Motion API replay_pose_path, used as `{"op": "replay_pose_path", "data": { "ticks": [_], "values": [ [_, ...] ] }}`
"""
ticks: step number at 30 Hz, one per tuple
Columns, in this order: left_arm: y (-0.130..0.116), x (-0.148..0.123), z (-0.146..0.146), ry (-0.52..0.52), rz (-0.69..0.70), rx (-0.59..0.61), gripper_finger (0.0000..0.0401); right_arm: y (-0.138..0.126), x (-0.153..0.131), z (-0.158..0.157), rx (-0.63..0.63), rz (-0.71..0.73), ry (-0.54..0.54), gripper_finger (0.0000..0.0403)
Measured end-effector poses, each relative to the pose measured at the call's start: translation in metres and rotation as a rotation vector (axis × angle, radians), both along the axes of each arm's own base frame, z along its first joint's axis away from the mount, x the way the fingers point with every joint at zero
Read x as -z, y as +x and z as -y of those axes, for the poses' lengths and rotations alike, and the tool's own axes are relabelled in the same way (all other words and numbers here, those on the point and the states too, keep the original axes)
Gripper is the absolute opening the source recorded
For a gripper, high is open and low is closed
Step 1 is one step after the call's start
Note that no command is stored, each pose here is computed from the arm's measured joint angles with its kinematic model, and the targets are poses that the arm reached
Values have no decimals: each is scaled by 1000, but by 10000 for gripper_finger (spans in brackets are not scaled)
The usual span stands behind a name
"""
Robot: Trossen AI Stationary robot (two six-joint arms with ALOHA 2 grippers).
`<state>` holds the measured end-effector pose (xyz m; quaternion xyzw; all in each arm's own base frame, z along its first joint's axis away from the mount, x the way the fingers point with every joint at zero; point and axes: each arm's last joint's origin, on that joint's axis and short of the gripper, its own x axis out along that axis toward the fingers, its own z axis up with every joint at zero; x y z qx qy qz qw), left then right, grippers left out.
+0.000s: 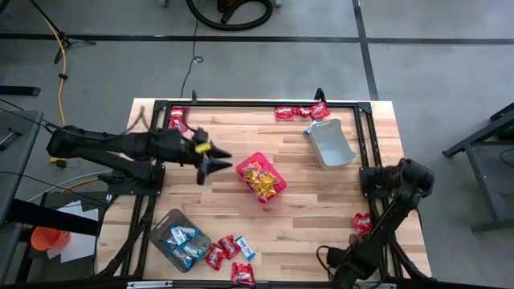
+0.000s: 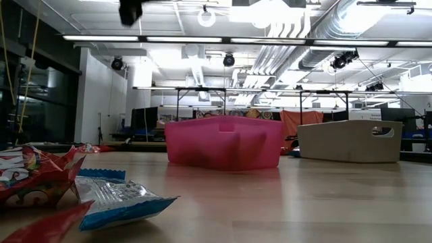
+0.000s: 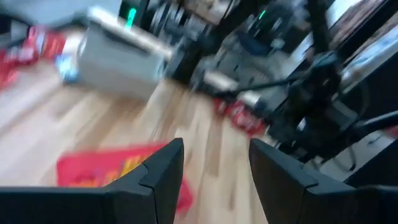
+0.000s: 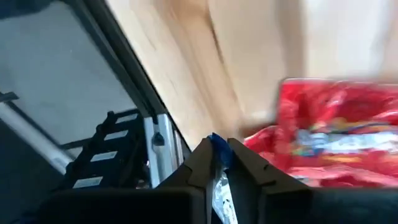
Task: Sort candy
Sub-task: Put the blue candy into the black bin
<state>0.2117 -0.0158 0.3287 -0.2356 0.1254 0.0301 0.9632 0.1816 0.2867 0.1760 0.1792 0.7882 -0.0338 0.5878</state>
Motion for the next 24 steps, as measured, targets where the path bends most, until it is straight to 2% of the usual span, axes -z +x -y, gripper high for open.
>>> {"op": "replay_pose_path", "data": {
  "ticks": [5, 8, 11, 15, 17, 22, 24],
  "values": [
    [-19, -49, -8, 115, 170, -32, 170, 24, -64, 20, -120, 223, -59, 7],
    [-29, -68, -12, 195, 232, -77, 170, 43, -98, 45, -167, 411, -184, 12],
    [-35, -76, -14, 228, 256, -119, 170, 68, -123, 77, -161, 592, -317, 4],
    [-35, -75, -14, 217, 248, -126, 170, 107, -135, 119, -132, 792, -423, 4],
    [-34, -74, -14, 212, 243, -125, 170, 131, -136, 136, -112, 902, -414, 3],
    [-28, -71, -13, 214, 225, -123, 170, 196, -122, 163, -101, 1265, -201, 2],
    [-27, -71, -13, 214, 220, -123, 170, 218, -113, 169, -120, 1386, -160, 2]
  ]
}}
